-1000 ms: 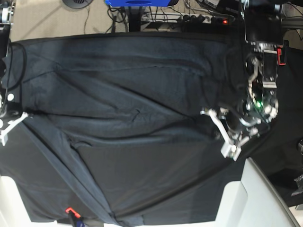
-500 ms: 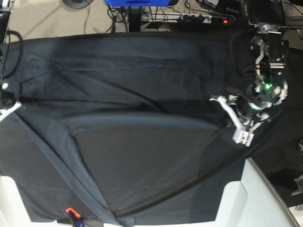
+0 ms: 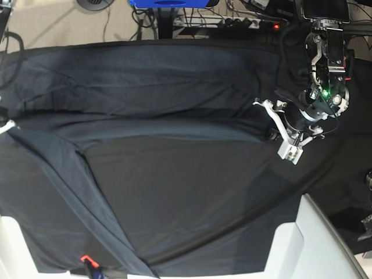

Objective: Fold the T-shirt properly
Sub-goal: 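Lift the shirt side with the left gripper and fold it toward the collar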

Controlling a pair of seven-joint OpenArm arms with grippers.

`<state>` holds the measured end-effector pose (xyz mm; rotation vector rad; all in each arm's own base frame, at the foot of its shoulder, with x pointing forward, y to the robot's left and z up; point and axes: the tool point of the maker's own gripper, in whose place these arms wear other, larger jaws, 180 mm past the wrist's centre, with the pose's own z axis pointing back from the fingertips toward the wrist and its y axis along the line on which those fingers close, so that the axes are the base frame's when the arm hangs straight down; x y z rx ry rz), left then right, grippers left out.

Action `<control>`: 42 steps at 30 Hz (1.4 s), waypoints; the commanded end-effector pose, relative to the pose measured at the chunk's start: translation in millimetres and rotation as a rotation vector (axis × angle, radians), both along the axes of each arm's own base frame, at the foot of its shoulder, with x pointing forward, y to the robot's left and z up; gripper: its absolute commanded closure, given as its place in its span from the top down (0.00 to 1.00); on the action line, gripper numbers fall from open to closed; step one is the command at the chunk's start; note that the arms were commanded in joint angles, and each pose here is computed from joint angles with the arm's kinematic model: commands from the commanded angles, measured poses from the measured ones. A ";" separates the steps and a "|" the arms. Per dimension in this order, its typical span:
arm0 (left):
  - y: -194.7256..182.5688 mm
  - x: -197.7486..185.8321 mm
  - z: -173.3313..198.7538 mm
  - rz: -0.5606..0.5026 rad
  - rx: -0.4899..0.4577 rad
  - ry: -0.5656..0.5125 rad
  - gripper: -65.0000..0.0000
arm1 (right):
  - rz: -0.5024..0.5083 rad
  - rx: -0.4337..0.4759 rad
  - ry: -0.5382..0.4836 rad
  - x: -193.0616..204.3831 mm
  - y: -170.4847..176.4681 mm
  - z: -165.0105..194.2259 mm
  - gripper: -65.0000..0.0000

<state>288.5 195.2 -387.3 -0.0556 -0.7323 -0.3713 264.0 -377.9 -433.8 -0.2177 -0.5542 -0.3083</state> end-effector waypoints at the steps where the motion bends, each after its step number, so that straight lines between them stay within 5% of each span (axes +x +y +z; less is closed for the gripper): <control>1: 4.8 8.1 12.7 0.002 0.008 -0.045 0.00 | 0.002 -0.037 -0.035 7.6 -10.6 14.3 0.01; 24: 36.2 4.5 21.4 0.025 0.073 -0.051 0.00 | 0.001 -0.034 0.010 -10.9 -9.7 1.7 0.01; 42: 7.8 -18.1 -4.4 -0.017 0.029 0.019 0.00 | -0.001 -0.020 0.025 -13.5 -5.0 -3.1 0.02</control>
